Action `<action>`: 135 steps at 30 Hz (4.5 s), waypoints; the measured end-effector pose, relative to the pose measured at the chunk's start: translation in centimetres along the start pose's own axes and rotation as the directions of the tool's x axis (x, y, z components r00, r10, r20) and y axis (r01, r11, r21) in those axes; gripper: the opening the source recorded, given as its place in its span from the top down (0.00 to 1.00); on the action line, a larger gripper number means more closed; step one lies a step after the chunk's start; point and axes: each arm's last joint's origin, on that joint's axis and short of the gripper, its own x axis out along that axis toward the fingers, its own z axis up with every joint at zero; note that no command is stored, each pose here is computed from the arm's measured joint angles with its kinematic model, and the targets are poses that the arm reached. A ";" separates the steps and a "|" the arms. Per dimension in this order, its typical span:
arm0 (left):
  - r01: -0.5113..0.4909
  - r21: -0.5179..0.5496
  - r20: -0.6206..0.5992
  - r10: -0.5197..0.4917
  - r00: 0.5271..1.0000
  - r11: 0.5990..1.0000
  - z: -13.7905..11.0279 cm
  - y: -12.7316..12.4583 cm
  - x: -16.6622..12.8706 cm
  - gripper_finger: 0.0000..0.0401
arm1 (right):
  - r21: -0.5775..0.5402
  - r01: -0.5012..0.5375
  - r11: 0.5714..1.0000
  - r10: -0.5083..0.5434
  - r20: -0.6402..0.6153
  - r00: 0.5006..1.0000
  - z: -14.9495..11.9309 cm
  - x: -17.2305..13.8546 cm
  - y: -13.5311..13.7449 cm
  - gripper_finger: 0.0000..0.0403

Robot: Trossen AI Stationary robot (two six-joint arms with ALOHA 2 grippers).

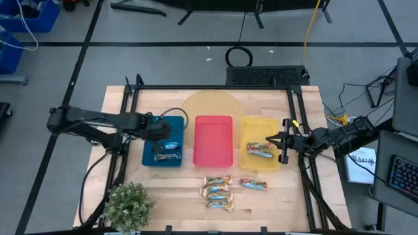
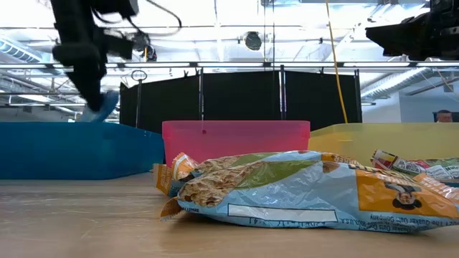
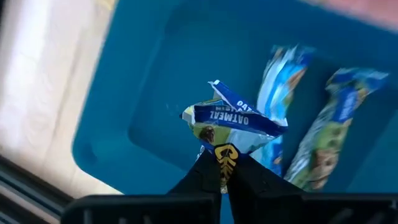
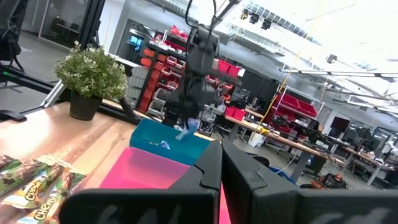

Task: Pick and place Granola Bars by type
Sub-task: Put the blue granola bar into the blue bin, then put the green granola bar into yellow bin

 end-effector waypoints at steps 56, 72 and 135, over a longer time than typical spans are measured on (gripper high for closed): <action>-0.013 0.465 0.855 -0.445 0.266 0.885 -7.2 0.5 0.3 0.99 | -0.008 -0.016 1.000 0.015 -0.034 0.999 -0.3 0.2 0.2 1.00; -0.063 0.395 0.905 -0.376 0.199 0.916 -9.9 1.1 4.8 0.99 | -0.016 -0.016 1.000 0.015 -0.071 0.997 3.3 2.6 -0.2 1.00; -0.005 0.365 0.895 -0.349 0.276 0.931 -10.1 1.1 5.5 0.92 | 0.399 0.116 0.910 0.403 -0.915 -0.016 -1.7 12.5 16.5 0.73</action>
